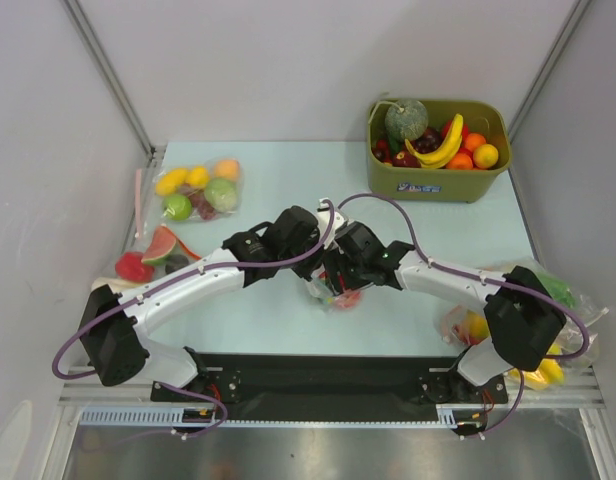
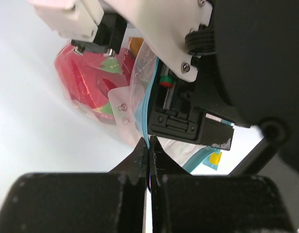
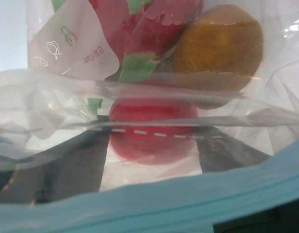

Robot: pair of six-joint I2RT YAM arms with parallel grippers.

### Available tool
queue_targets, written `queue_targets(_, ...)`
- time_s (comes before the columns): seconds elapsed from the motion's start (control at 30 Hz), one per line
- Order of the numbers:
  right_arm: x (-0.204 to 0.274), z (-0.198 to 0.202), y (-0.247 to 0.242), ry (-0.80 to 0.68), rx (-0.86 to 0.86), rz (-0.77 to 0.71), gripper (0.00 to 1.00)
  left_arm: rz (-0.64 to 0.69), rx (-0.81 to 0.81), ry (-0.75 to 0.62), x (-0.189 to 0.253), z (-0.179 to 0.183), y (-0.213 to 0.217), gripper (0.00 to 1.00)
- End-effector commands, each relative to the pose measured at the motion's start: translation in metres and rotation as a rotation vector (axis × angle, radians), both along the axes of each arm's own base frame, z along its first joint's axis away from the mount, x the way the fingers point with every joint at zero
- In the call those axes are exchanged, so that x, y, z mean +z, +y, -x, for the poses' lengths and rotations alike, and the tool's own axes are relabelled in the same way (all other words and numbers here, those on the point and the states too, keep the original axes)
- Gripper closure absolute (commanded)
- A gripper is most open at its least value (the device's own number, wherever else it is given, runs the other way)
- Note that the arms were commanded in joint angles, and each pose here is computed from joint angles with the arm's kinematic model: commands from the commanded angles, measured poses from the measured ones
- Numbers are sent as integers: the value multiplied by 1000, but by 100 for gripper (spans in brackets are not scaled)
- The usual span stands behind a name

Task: Open the zip-top bag and remove the fake food

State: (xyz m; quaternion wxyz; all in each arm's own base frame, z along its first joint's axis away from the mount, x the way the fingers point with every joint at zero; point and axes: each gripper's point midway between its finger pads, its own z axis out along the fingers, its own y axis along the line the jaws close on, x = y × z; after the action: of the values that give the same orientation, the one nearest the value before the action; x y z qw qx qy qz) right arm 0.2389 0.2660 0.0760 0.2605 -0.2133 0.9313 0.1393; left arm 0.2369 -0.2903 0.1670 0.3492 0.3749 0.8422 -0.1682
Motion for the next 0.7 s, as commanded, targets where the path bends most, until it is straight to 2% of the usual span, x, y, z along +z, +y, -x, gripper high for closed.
queue_targets(0.0,-44,45,-9,190,13,59,24,36,-21,-36,16,0,-5,100)
queue_targets(0.27,-73,64,-7,251,-31,65,18,36,-21,-36,17,0,-5,100)
queue_targets(0.4,-87,72,-5,283,-35,66,21,37,-21,-37,17,0,-5,100)
queue_targets(0.43,-88,73,-5,284,-33,71,25,38,-20,-36,17,0,-5,100)
queue_targets(0.47,-88,73,-5,276,-37,73,41,38,-20,-36,17,0,-5,100)
queue_targets(0.53,-82,71,-4,255,-42,69,54,36,-22,-36,17,0,-5,100)
queue_targets(0.57,-78,67,-8,228,-58,80,67,37,-21,-35,17,1,-5,100)
queue_targets(0.63,-57,55,-10,152,-99,57,76,38,-21,-36,17,0,-5,100)
queue_targets(0.67,-46,52,-10,118,-107,41,77,38,-21,-36,17,0,-5,100)
